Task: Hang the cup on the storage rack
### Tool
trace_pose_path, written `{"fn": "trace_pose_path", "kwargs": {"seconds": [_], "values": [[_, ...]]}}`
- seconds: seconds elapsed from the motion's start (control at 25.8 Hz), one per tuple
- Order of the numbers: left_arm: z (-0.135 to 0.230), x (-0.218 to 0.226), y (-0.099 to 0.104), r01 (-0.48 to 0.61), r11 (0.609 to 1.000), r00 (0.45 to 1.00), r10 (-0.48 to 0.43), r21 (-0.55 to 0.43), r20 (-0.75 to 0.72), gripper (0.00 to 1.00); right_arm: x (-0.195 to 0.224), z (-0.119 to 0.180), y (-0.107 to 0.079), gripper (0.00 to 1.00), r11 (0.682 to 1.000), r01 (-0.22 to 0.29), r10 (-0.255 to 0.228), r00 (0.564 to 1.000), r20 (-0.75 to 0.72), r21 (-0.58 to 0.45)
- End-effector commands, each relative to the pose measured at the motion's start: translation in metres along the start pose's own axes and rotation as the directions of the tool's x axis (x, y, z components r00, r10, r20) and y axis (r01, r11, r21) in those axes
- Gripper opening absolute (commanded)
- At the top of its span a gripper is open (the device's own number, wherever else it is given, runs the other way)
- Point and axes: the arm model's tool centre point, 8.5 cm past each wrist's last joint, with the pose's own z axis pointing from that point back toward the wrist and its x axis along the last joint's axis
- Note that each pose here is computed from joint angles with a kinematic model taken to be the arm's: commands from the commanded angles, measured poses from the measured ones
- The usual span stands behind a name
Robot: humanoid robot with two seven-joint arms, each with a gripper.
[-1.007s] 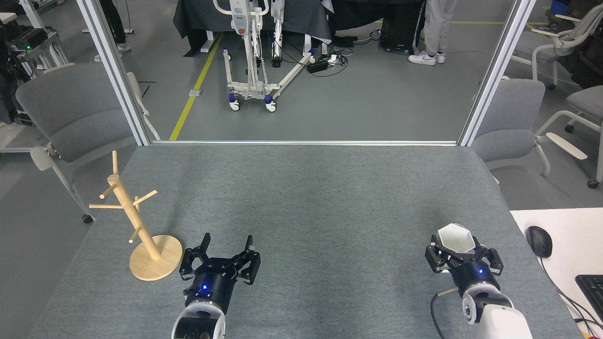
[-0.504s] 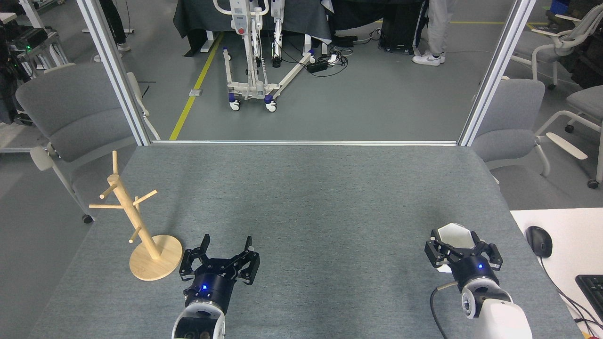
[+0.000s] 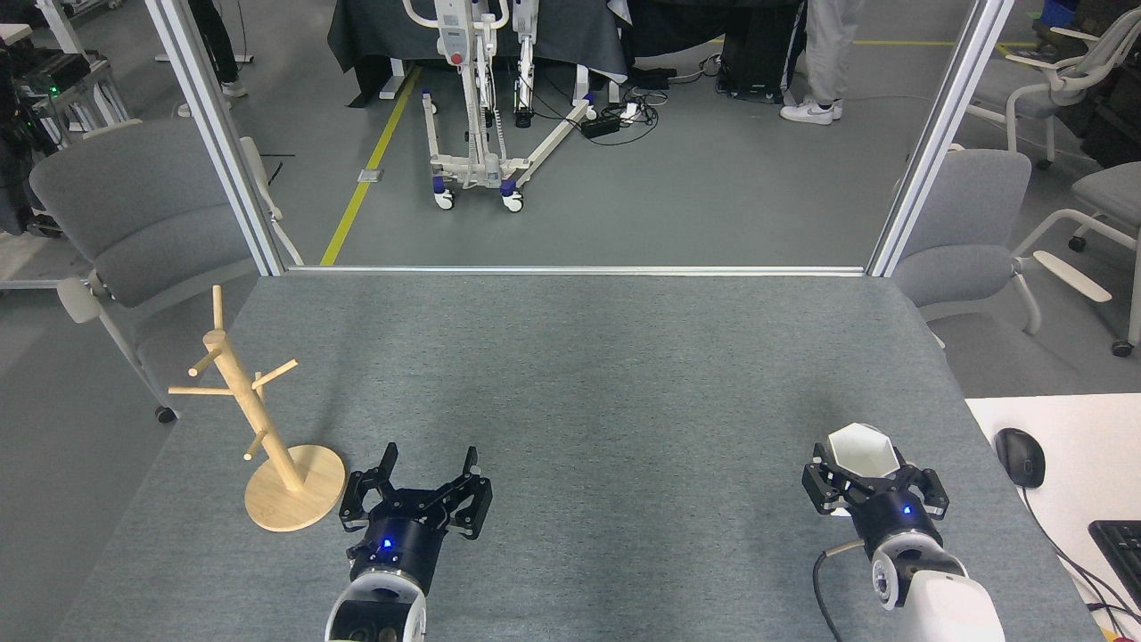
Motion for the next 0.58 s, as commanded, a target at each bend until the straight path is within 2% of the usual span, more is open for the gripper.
{"fn": "trace_pose_path", "kwargs": {"seconds": [0.0, 0.54], "values": [[0.0, 0.0001, 0.0, 0.0, 1.0, 1.0, 0.0, 0.0, 0.001, 0.99, -0.0004, -0.0029, -0.0054, 1.0, 1.0, -0.001, 0.001, 1.0, 0.001, -0.005], [0.0, 0.0001, 0.0, 0.0, 1.0, 1.0, 0.0, 0.0, 0.001, 0.99, -0.0001, -0.007, -0.006, 1.0, 1.0, 0.005, -0.005, 1.0, 0.002, 0.005]]}}
